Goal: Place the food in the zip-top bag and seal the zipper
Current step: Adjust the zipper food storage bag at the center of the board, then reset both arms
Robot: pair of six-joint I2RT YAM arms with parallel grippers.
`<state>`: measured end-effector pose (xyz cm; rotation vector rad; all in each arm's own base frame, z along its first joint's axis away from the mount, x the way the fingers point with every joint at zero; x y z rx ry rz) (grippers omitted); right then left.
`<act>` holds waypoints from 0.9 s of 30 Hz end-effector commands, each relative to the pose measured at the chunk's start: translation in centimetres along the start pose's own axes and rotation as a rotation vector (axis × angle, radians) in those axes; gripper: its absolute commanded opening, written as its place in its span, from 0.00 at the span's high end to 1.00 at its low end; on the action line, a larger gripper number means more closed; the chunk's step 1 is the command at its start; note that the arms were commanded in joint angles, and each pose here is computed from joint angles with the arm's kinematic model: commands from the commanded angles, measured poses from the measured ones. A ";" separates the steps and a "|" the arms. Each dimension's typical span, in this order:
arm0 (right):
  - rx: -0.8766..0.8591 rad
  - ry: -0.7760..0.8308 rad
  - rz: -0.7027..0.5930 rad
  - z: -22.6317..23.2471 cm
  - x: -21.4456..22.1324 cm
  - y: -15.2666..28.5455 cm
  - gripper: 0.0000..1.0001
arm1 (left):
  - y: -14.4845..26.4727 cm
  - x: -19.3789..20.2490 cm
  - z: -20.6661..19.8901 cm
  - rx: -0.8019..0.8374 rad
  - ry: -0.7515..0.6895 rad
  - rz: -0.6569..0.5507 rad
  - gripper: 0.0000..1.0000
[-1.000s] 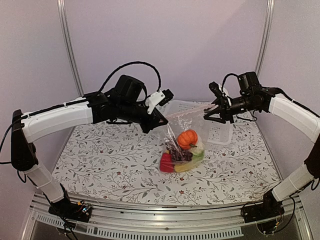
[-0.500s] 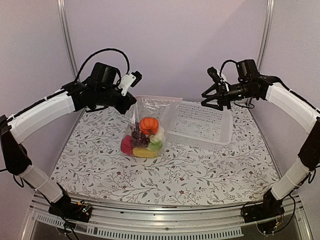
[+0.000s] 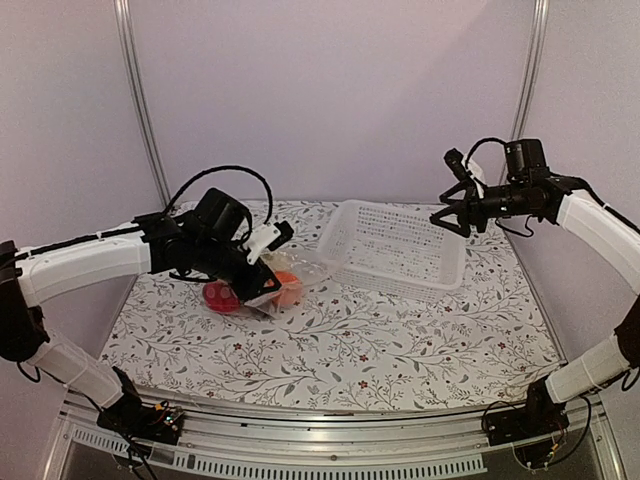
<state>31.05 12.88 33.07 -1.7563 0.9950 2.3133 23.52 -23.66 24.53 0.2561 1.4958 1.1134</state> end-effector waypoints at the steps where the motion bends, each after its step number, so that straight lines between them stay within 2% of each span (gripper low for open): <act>1: 0.205 -0.080 -0.019 -1.7 1.5 0.6 0.02 | 1.5 -0.2 -2.2 0.071 -0.006 -0.025 0.55; 3: 0.278 -0.119 -0.052 -2.4 1.6 1.4 0.01 | 2.4 -0.5 -2.7 0.076 -0.020 -0.040 0.45; 6: 0.372 -0.188 -0.124 -3.6 1.1 3.3 0.01 | 4.4 -1.6 -2.3 0.024 -0.028 -0.127 0.27; 7: 0.399 -0.209 -0.146 -4.0 0.9 4.0 0.01 | 5.3 -1.9 -1.9 -0.020 -0.030 -0.166 0.24; 10: 0.514 -0.303 -0.193 -5.2 0.9 5.1 0.01 | 7.8 -2.6 0.0 -0.232 0.017 -0.290 0.01; 14: 0.596 -0.344 -0.225 -5.2 2.0 5.5 0.01 | 10.8 -2.7 4.7 -0.556 0.226 -0.405 0.00; 17: 0.620 -0.300 -0.271 -4.3 2.9 6.1 0.01 | 12.2 -2.0 7.7 -0.716 0.367 -0.454 0.00; 20: 0.614 -0.267 -0.293 -3.5 3.3 6.5 0.01 | 11.8 -1.3 9.3 -0.748 0.419 -0.462 0.00; 27: 0.613 -0.271 -0.342 -3.2 3.9 6.7 0.01 | 8.8 2.0 10.3 -0.764 0.417 -0.398 0.00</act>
Point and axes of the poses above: each gripper's point midway between its finger pads, its own y axis back along the fingers, its own z axis along the line the jaws close on, x = y × z, the point moved 9 cm from there along y, back along the fingers, and after that the axes turned 11 degrees about -y, right-handed, at the moved point
